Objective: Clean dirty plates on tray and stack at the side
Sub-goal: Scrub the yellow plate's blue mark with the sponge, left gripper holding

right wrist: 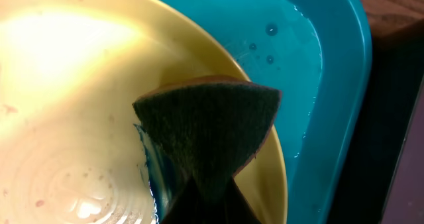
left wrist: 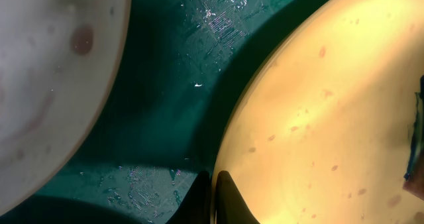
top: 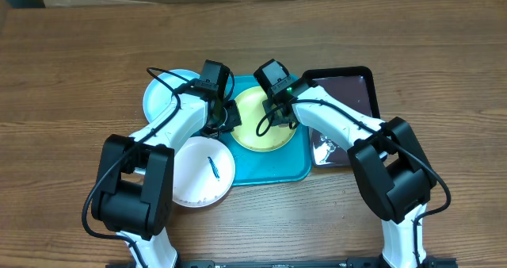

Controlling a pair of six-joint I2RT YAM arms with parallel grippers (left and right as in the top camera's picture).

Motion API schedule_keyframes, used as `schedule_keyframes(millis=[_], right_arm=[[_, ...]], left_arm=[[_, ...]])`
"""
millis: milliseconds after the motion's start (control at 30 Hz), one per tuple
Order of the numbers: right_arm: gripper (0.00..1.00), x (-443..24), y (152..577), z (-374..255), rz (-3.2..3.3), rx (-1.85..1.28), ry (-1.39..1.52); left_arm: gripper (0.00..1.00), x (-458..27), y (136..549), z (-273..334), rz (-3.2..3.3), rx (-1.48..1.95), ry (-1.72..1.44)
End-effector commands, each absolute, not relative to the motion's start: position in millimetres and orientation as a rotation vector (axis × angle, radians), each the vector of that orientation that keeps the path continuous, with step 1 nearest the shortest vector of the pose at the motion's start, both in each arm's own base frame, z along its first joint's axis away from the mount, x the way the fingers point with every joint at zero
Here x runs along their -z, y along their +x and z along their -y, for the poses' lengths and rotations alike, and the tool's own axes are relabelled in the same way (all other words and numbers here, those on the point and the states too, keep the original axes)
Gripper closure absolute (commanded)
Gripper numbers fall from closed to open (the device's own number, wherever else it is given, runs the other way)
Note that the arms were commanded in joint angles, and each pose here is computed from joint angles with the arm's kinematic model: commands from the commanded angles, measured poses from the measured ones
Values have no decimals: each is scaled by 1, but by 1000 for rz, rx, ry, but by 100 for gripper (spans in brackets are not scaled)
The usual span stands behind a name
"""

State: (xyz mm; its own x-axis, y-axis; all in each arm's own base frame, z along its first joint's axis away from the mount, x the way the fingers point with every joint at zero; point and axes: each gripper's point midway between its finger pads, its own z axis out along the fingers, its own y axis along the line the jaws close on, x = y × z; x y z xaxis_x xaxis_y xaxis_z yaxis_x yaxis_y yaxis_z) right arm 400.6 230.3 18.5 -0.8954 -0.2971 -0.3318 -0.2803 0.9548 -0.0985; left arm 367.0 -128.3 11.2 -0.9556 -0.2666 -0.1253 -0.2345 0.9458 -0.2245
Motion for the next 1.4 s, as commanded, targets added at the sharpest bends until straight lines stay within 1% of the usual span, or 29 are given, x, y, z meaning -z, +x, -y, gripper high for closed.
schedule_keyframes(millis=[0, 133, 267, 400, 867, 967, 1067, 1133, 1167, 1200, 1367], right_arm=[[96, -9, 403, -224, -2795, 47, -321], [96, 5, 398, -226, -2839, 15, -315], [96, 15, 387, -240, -2895, -106, -340], [96, 15, 375, -257, -2937, -270, -367], [96, 8, 353, -289, -2985, -591, -415], [96, -2, 354, -299, -2962, -735, -422], [96, -30, 363, -309, -2884, -949, -476], [96, -51, 375, -307, -2839, -1031, -458], [96, -67, 385, -300, -2815, -1057, -427], [96, -73, 388, -295, -2810, -1058, -410], [96, -83, 395, -275, -2817, -1056, -343]], left_arm=[[96, 1, 363, 114, -2970, 216, -419], [96, 1, 363, 114, -2970, 216, -419], [96, 1, 363, 114, -2970, 216, -419], [96, 1, 363, 114, -2969, 216, -419], [96, 1, 364, 114, -2966, 217, -418], [96, 1, 364, 114, -2966, 217, -418], [96, 1, 364, 114, -2967, 217, -413], [96, 1, 364, 114, -2968, 217, -413], [96, 1, 364, 114, -2968, 216, -412], [96, 1, 364, 114, -2968, 216, -409], [96, 1, 364, 114, -2968, 216, -407]])
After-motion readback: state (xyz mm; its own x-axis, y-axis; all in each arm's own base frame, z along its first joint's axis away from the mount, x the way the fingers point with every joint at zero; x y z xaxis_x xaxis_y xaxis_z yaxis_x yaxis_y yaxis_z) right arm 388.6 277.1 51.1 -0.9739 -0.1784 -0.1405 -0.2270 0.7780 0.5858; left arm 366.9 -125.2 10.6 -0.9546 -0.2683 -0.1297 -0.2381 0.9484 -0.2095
